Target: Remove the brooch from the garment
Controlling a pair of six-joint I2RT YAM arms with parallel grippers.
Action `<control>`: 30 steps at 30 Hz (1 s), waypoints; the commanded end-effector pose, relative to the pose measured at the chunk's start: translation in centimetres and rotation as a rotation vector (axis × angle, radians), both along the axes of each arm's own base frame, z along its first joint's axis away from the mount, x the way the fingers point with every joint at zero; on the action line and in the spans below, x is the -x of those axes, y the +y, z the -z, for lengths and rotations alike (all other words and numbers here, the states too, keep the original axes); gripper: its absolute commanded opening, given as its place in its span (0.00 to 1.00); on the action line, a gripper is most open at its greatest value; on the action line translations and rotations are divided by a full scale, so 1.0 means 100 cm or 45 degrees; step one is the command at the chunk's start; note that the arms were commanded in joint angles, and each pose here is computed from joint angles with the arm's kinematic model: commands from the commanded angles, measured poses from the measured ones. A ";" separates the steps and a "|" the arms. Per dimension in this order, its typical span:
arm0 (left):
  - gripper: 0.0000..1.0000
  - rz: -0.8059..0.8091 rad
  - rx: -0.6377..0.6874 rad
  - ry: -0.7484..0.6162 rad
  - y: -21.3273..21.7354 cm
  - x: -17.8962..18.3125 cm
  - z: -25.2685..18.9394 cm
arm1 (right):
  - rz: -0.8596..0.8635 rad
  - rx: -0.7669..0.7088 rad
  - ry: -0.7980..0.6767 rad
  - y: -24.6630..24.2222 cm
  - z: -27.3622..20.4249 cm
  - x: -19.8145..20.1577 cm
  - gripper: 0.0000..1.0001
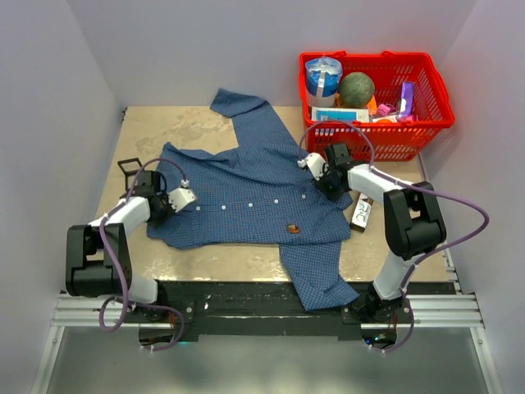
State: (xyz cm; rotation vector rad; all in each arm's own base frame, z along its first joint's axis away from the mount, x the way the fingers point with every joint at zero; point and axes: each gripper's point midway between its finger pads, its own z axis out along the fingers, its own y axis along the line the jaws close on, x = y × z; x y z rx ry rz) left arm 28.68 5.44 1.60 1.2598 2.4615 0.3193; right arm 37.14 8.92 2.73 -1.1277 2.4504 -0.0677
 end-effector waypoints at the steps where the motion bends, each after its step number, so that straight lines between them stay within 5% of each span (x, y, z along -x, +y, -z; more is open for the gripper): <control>1: 0.12 0.094 0.211 -0.102 -0.031 -0.029 -0.052 | 0.029 -0.118 -0.084 0.019 -0.045 -0.020 0.27; 7: 0.54 0.516 0.628 -0.202 -0.173 -0.023 -0.147 | 0.010 -0.246 -0.127 0.034 -0.105 -0.015 0.37; 13: 0.71 0.925 0.685 -0.293 -0.304 -0.006 -0.160 | 0.092 -0.343 -0.159 0.042 -0.121 -0.020 0.63; 18: 0.67 1.062 0.684 -0.177 -0.365 -0.007 -0.123 | 0.276 -0.502 -0.167 0.044 -0.119 -0.029 0.78; 30: 0.55 1.111 0.927 0.034 -0.421 0.008 -0.073 | 0.434 -0.732 -0.166 0.033 -0.145 -0.048 0.76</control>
